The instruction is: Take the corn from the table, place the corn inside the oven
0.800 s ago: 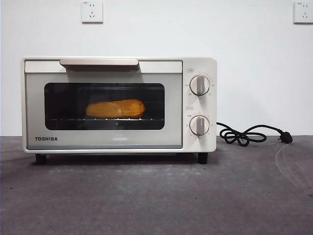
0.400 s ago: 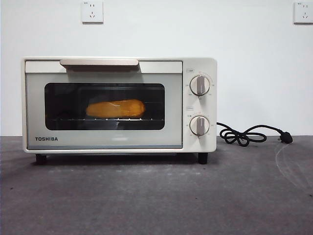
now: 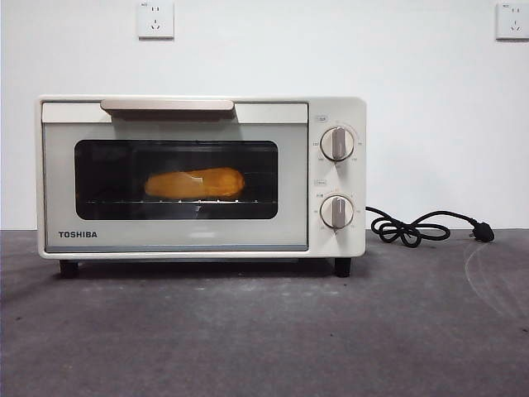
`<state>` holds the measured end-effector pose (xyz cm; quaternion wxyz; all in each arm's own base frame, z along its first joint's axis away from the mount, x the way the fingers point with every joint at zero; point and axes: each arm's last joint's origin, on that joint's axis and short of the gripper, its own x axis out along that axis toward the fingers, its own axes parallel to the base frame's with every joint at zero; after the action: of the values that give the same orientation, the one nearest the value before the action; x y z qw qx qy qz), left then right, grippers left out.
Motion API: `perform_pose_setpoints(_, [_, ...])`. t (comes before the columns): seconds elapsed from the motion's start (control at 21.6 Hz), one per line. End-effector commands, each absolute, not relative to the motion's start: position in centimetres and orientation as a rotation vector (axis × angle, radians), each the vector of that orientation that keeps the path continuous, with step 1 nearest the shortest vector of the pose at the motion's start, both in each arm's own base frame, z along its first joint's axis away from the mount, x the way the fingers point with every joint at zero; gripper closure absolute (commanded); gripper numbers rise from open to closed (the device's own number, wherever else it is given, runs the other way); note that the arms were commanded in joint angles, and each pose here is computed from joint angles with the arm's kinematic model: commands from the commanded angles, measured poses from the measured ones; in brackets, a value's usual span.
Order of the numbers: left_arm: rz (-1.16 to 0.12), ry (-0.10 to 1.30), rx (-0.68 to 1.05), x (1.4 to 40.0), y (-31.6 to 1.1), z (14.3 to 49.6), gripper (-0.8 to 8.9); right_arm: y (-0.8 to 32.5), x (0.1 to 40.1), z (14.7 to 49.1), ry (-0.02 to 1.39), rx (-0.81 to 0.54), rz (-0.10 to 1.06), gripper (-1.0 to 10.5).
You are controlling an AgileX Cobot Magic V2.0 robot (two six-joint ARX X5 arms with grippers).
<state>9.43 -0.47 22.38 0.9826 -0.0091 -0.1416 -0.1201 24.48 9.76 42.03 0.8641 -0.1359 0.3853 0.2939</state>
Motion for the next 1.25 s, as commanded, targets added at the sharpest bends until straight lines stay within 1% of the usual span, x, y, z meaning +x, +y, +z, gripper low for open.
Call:
perform_pose_setpoints(0.05, [-0.202,-0.301,0.007,9.3,-0.5,21.5,8.17,9.8,24.6,41.7,0.815,-0.289,0.618,9.5])
perform_pose_setpoints(0.23, [-0.167,-0.295,0.013,9.1,-0.4,20.2,8.17,9.8,24.6,41.7,0.815,-0.289,0.617,9.5])
perform_pose_setpoints(0.37, [-0.123,-0.247,0.005,9.4,-0.3,19.0,8.17,9.8,24.6,41.7,0.815,-0.289,0.617,9.5])
perform_pose_setpoints(0.51, [-0.108,-0.157,0.002,9.6,-0.2,18.1,8.17,9.8,24.6,41.7,0.815,-0.289,0.617,9.5])
perform_pose_setpoints(0.74, [-0.079,-0.043,0.024,9.7,-0.1,17.0,8.17,9.8,24.6,41.7,0.815,-0.29,0.615,9.5])
perform_pose_setpoints(1.02, [-0.029,0.172,0.03,9.6,0.0,14.9,8.17,9.8,24.6,41.7,0.815,-0.29,0.616,9.5])
perform_pose_setpoints(1.25, [-0.017,0.171,0.029,9.6,0.0,15.0,8.17,9.8,24.6,41.7,0.816,-0.29,0.615,9.5])
